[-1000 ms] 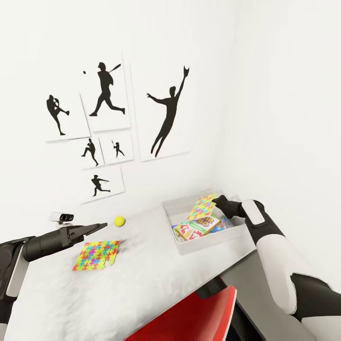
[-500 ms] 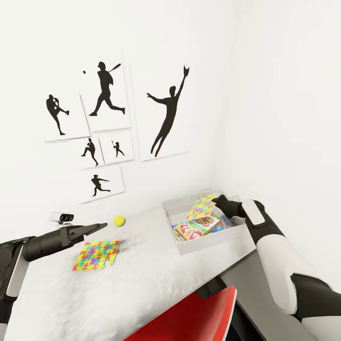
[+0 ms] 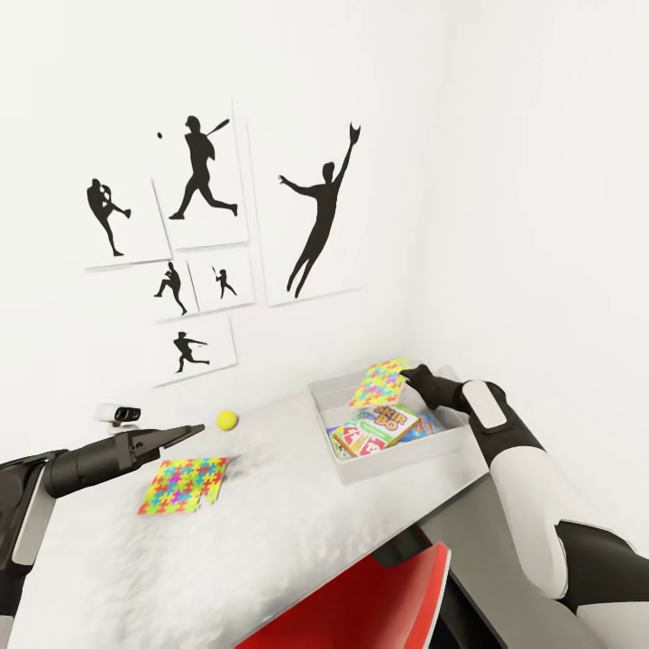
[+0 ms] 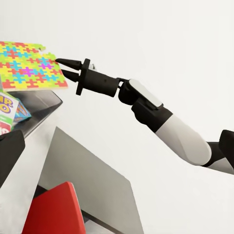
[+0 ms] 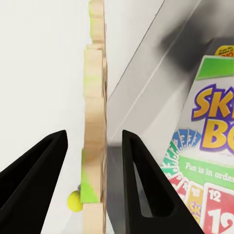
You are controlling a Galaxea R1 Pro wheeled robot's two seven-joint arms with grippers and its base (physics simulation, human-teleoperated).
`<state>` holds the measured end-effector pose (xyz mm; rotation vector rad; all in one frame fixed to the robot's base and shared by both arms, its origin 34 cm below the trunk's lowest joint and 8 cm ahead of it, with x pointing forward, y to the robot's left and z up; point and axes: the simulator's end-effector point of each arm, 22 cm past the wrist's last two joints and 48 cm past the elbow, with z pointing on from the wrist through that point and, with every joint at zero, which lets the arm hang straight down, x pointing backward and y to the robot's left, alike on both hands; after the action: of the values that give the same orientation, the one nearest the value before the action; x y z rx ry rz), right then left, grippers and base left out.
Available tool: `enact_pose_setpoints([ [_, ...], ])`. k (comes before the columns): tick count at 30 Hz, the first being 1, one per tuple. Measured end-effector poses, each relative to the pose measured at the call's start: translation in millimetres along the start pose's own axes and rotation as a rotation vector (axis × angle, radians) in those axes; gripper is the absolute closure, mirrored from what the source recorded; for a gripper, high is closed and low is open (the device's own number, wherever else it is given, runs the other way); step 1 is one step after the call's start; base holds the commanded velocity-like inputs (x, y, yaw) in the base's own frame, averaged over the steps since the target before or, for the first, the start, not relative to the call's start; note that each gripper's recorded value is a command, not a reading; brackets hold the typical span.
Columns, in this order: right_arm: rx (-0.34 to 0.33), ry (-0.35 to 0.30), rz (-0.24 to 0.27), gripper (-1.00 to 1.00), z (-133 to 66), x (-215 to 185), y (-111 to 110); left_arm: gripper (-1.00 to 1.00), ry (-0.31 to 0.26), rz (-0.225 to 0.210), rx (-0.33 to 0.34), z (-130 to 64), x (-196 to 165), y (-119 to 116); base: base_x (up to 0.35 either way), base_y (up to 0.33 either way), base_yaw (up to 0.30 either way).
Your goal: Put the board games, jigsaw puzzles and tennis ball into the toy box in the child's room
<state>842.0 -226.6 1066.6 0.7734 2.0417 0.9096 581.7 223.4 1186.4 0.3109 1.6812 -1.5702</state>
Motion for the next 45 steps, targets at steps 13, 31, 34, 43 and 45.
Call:
enact_pose_setpoints([
  [13,0.006,0.003,0.003,1.0,4.7,3.1,-6.2,-1.0,0.003,-0.01,-0.004,0.8,2.4,4.9,0.0,0.0,0.0],
  [31,0.028,0.001,-0.065,1.0,15.7,13.2,-9.2,-1.0,0.005,-0.024,-0.009,1.2,5.5,11.8,0.0,0.0,0.0],
  [34,0.031,0.0,-0.066,1.0,16.6,13.3,-10.6,-1.0,0.006,-0.026,-0.01,1.2,6.0,12.9,0.0,0.0,0.0],
  [43,0.032,-0.001,-0.066,1.0,17.6,12.6,-12.0,-1.0,0.007,-0.028,-0.011,1.3,6.8,14.6,0.0,0.0,0.0],
  [45,0.032,-0.001,-0.066,1.0,17.6,12.4,-12.0,-1.0,0.007,-0.029,-0.011,1.3,6.9,14.7,0.0,0.0,0.0],
])
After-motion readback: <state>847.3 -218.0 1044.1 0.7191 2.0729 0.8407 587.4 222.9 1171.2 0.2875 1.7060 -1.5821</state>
